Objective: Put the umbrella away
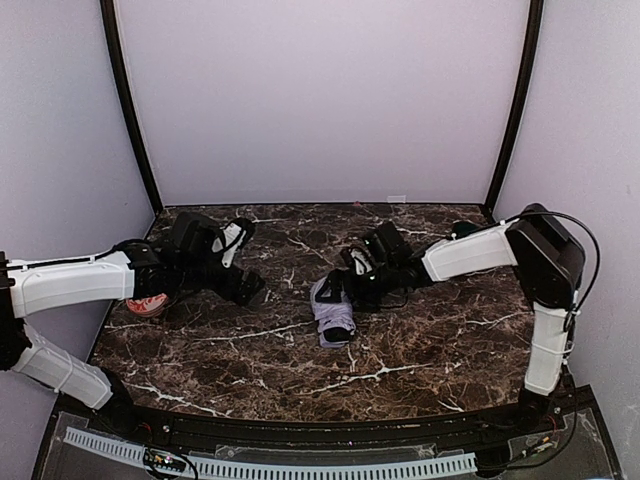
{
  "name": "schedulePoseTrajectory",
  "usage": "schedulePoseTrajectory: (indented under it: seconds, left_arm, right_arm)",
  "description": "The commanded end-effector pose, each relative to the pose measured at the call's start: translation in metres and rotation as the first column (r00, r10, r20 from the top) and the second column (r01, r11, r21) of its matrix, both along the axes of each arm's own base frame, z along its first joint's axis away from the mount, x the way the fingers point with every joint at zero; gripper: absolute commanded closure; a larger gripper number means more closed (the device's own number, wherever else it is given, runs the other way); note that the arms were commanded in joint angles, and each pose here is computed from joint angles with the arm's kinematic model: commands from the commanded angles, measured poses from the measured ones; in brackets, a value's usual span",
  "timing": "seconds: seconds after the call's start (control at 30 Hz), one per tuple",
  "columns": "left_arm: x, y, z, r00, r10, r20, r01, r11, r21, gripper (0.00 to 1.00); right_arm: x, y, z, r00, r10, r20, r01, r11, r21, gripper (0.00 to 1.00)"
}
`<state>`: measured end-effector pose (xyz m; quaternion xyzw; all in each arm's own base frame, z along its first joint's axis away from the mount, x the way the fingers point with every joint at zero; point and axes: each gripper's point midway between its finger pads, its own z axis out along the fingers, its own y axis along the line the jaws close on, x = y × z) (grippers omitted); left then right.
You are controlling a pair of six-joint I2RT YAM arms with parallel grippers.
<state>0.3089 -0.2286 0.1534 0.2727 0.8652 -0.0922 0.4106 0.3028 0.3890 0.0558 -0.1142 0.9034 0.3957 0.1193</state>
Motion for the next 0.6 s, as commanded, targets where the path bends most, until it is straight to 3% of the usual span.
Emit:
schedulePoseTrajectory:
  seconds: [0.0, 0.2, 0.33, 0.4, 0.57]
  left_arm:
    - [0.003, 0.004, 0.007, 1.000, -0.001, 0.029, 0.001, 1.000, -0.006, 0.01]
    - [0.016, 0.018, 0.017, 0.998, 0.049, 0.040, -0.048, 0.999, -0.025, 0.01]
    - [0.042, 0.055, 0.038, 0.983, 0.169, 0.074, -0.163, 0.984, -0.075, 0.01]
    - [0.055, 0.077, 0.051, 0.964, 0.246, 0.100, -0.235, 0.965, -0.114, 0.01]
    - [0.081, 0.143, 0.068, 0.875, 0.460, 0.153, -0.436, 0.885, -0.163, 0.01]
  right_arm:
    - [0.021, -0.053, 0.034, 0.986, -0.063, 0.155, 0.089, 0.982, -0.167, 0.01]
    - [0.036, -0.119, 0.096, 0.934, -0.099, 0.345, 0.194, 0.948, -0.252, 0.01]
    - [0.049, -0.180, 0.152, 0.829, -0.175, 0.531, 0.322, 0.926, -0.199, 0.01]
    - [0.059, -0.225, 0.170, 0.745, -0.253, 0.618, 0.430, 0.890, -0.154, 0.01]
    - [0.060, -0.326, 0.207, 0.448, -0.400, 0.800, 0.665, 0.747, 0.001, 0.01]
